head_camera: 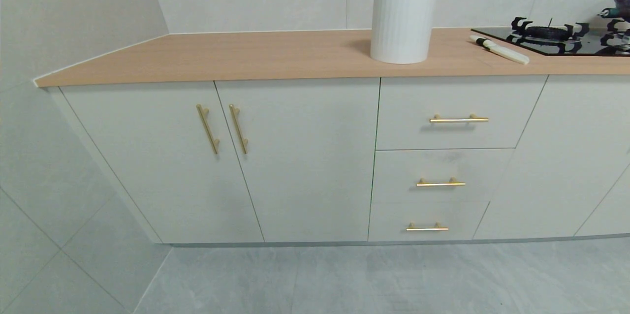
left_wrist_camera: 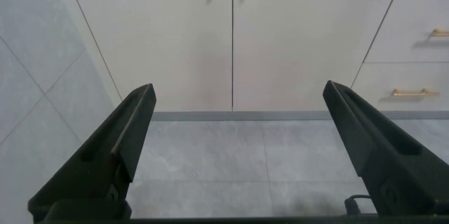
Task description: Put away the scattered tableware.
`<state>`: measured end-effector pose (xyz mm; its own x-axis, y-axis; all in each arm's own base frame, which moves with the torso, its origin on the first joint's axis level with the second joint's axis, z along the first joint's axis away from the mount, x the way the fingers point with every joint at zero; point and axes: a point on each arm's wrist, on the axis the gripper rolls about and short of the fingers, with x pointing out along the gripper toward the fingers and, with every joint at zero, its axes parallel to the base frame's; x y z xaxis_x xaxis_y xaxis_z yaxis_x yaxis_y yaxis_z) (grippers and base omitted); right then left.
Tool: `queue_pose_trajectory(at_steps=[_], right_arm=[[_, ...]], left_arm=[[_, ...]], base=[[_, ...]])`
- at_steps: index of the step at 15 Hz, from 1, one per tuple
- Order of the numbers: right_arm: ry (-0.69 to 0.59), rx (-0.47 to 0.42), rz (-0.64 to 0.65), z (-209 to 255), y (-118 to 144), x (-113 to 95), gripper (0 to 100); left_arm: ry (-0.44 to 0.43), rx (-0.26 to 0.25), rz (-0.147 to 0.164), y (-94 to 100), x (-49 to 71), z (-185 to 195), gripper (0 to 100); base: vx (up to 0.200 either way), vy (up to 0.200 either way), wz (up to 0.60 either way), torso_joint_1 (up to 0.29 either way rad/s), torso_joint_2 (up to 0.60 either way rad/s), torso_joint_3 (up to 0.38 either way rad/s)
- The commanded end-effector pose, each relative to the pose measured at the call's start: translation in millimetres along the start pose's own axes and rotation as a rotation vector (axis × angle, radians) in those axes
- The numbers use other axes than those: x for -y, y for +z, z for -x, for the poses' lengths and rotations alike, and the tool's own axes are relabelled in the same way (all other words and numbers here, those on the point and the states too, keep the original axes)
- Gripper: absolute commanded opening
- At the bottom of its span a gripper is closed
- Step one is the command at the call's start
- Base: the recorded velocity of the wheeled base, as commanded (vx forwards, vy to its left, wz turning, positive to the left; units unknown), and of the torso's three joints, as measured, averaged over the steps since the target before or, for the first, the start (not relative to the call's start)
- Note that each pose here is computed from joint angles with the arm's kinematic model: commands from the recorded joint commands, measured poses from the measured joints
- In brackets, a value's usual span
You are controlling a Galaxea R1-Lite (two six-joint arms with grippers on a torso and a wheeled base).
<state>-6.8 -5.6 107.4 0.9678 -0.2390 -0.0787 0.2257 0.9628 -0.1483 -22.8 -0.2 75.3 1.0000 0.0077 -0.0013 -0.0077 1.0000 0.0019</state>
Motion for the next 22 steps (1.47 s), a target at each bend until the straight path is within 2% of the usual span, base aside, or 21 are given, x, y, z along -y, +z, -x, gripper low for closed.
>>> queue_pose_trajectory(at_steps=[1, 3, 5, 6, 8, 10, 16, 17, 22], right_arm=[[0.044, 0.143, 0.098, 16.4, -23.7, -0.7, 100], [0.067, 0.157, 0.07, 15.9, -23.8, -1.4, 100], [0.301, 0.166, -0.053, 15.7, -26.5, -7.1, 100], [0.342, 0.124, -0.049, 14.8, -30.7, -8.6, 100], [0.316, 0.119, -0.058, 15.2, -31.1, -8.0, 100], [0.258, 0.097, -0.158, 14.6, -31.8, -6.7, 100], [0.253, 0.097, -0.157, 14.6, -31.8, -6.6, 100], [0.253, 0.097, -0.157, 14.6, -31.8, -6.6, 100], [0.253, 0.097, -0.157, 14.6, -31.8, -6.6, 100]], left_arm=[[0.0, 0.0, 0.0, 0.0, 0.0, 0.0, 100], [0.002, 0.0, -0.001, 0.0, 0.0, 0.0, 100], [0.0, 0.0, -0.001, 0.0, 0.0, 0.0, 100], [0.0, 0.0, 0.0, 0.0, 0.0, 0.0, 100], [0.0, 0.0, 0.0, 0.0, 0.0, 0.0, 100], [0.002, 0.0, 0.0, 0.0, 0.0, 0.0, 100], [0.0, 0.0, -0.001, 0.0, 0.0, 0.0, 100], [0.0, 0.0, -0.01, 0.0, 0.0, 0.0, 100], [0.0, 0.0, -0.004, 0.0, 0.0, 0.0, 100]], base=[[0.0, 0.0, 0.0, 0.0, 0.0, 0.0], [0.0, 0.0, 0.0, 0.0, 0.0, 0.0], [0.0, 0.0, 0.0, 0.0, 0.0, 0.0], [0.0, 0.0, 0.0, 0.0, 0.0, 0.0], [0.0, 0.0, 0.0, 0.0, 0.0, 0.0], [0.0, 0.0, 0.0, 0.0, 0.0, 0.0], [0.0, 0.0, 0.0, 0.0, 0.0, 0.0], [0.0, 0.0, 0.0, 0.0, 0.0, 0.0], [0.0, 0.0, 0.0, 0.0, 0.0, 0.0]])
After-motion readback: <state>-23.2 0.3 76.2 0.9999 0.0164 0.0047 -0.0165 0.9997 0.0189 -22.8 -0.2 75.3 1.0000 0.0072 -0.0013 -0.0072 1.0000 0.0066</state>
